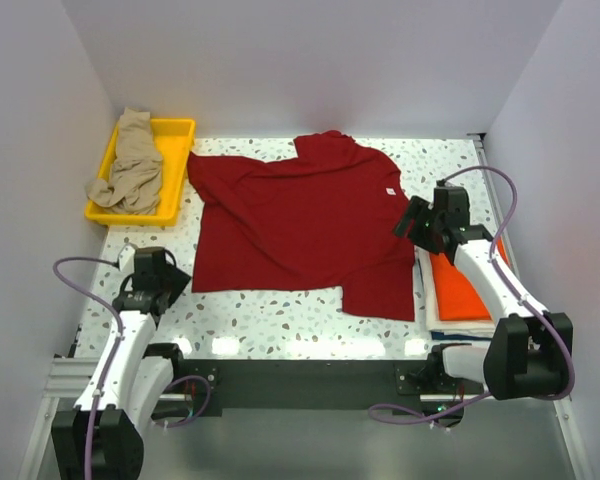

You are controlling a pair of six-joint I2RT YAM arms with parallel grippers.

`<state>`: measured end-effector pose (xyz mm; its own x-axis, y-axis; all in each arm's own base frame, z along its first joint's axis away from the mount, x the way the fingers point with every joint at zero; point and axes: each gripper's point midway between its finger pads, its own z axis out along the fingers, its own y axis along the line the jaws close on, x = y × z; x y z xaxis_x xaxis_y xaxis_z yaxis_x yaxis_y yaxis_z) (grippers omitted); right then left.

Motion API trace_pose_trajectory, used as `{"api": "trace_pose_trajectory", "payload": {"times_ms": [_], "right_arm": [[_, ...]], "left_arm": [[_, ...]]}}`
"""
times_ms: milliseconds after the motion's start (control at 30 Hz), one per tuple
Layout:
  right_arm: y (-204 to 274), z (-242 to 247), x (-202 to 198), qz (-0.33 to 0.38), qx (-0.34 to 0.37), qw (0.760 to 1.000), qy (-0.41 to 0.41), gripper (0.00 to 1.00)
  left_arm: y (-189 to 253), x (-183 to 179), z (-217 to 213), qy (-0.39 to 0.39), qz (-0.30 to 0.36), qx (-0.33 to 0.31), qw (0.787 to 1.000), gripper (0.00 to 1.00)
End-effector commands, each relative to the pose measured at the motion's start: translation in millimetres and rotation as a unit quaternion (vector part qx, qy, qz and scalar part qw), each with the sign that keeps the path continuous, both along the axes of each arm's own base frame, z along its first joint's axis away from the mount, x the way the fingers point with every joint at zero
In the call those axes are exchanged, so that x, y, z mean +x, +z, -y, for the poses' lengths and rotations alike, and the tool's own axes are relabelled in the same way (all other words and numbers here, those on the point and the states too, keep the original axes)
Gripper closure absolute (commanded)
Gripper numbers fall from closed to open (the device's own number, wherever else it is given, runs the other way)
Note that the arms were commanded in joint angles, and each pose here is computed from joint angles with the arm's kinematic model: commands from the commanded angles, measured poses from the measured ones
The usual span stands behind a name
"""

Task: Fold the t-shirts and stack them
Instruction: Flatten the tshirt out

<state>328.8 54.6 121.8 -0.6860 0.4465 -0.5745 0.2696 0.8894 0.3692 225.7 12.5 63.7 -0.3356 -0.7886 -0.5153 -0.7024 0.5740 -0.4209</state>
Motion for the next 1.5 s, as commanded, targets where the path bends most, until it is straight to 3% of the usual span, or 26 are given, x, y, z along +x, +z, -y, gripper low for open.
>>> {"api": "trace_pose_trajectory", "payload": {"times_ms": [0,467,733,967,1233,1467], "right_arm": [[9,-4,5,0.035,0.012,0.999,0.003,0.28],[-10,-4,6,0.014,0.009,1.000,0.004,0.29],[-10,-6,7,0.014,0.013,1.000,0.007,0.29],[-17,-5,3,0.002,0.009,1.000,0.009,0.29],[-34,-7,-3,-0.019,0.011,1.000,0.016,0.29],[-56,-22,-10,-0.044,0.015,0.998,0.030,0.34]], "left_arm": [[-14,-8,9,0.001,-0.010,-0.021,1.000,0.51],[-46,-9,40,-0.028,-0.073,-0.011,0.997,0.49],[-41,4,21,0.012,-0.070,0.033,0.997,0.64],[-33,21,13,0.013,-0.076,0.053,0.996,1.00],[-4,23,-44,0.066,-0.051,0.066,0.994,1.00],[22,29,-59,0.071,-0.026,0.079,0.994,1.00]]}}
